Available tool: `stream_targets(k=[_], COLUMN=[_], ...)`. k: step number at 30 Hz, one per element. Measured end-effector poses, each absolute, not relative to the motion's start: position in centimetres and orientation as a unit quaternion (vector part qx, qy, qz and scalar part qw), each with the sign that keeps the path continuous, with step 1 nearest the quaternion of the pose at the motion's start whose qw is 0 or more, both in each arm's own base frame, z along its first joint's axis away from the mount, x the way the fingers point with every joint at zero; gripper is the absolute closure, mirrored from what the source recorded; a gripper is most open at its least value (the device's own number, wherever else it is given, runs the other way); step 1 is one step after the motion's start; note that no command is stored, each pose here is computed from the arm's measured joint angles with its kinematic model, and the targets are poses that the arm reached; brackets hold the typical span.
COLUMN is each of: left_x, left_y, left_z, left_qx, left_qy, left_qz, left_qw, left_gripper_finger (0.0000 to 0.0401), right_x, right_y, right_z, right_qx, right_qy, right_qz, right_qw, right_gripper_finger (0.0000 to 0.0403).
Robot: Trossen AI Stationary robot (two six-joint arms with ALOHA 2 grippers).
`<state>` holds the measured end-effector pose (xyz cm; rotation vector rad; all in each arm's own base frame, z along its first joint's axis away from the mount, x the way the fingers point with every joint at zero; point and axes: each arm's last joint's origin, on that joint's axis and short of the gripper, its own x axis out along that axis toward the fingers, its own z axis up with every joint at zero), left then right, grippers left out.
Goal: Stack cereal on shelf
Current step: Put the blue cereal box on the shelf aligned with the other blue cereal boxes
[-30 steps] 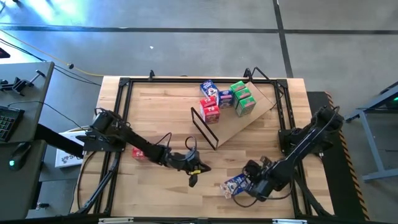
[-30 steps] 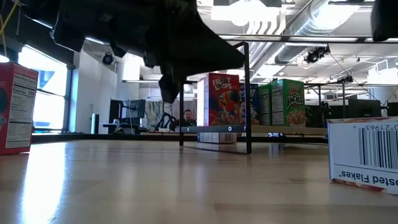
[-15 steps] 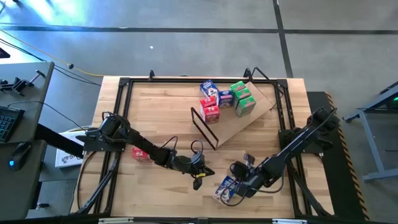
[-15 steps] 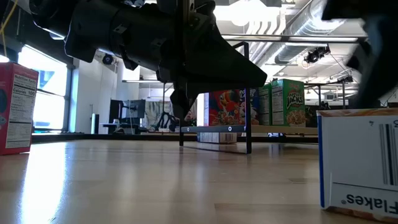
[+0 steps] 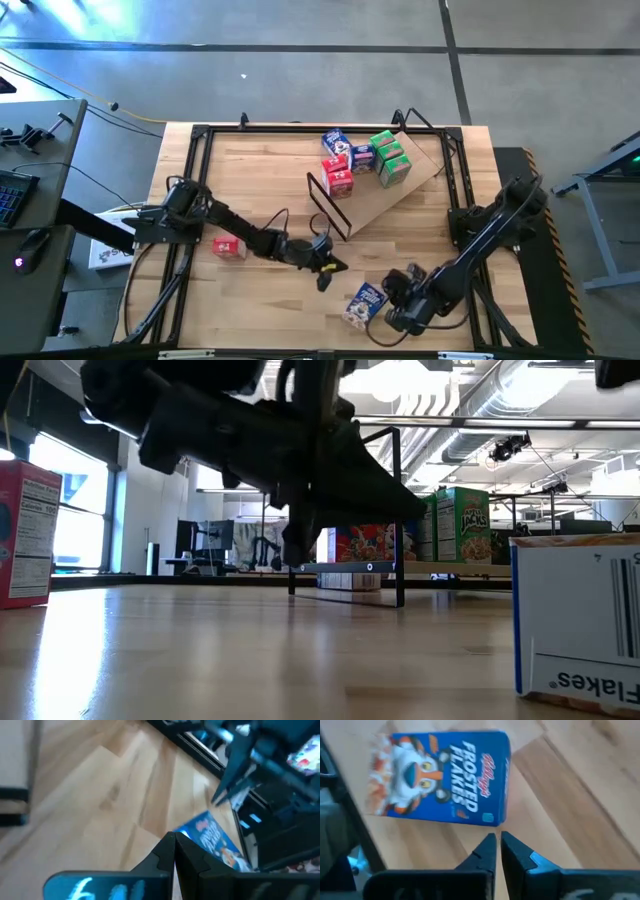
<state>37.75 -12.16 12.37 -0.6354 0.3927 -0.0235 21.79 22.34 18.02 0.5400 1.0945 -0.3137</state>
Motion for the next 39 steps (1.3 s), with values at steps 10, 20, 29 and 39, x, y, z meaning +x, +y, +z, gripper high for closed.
stream_targets(k=[10, 20, 29, 39], left_x=[39.3, 40.1, 37.5, 38.4], left_y=[-12.2, -13.6, -15.4, -15.5], left_z=[11.6, 10.3, 10.9, 10.9], left_qx=[-0.322, -0.334, -0.32, -0.342], left_qy=[0.203, 0.246, 0.352, 0.297], left_qz=[-0.041, -0.053, -0.008, -0.017], left_qw=[0.924, 0.909, 0.879, 0.891], left_gripper_finger=[0.0401, 0.0401, 0.0401, 0.0401], right_x=[23.8, 24.8, 25.0, 26.2], right_y=[21.8, 21.0, 21.0, 20.4], right_z=[14.8, 14.4, 14.5, 14.7], right_qx=[0.257, 0.248, 0.239, 0.25], right_qy=[0.502, 0.496, 0.493, 0.472], right_qz=[-0.184, -0.19, -0.179, -0.171], right_qw=[0.805, 0.81, 0.817, 0.828], right_gripper_finger=[0.0391, 0.0391, 0.0391, 0.0391])
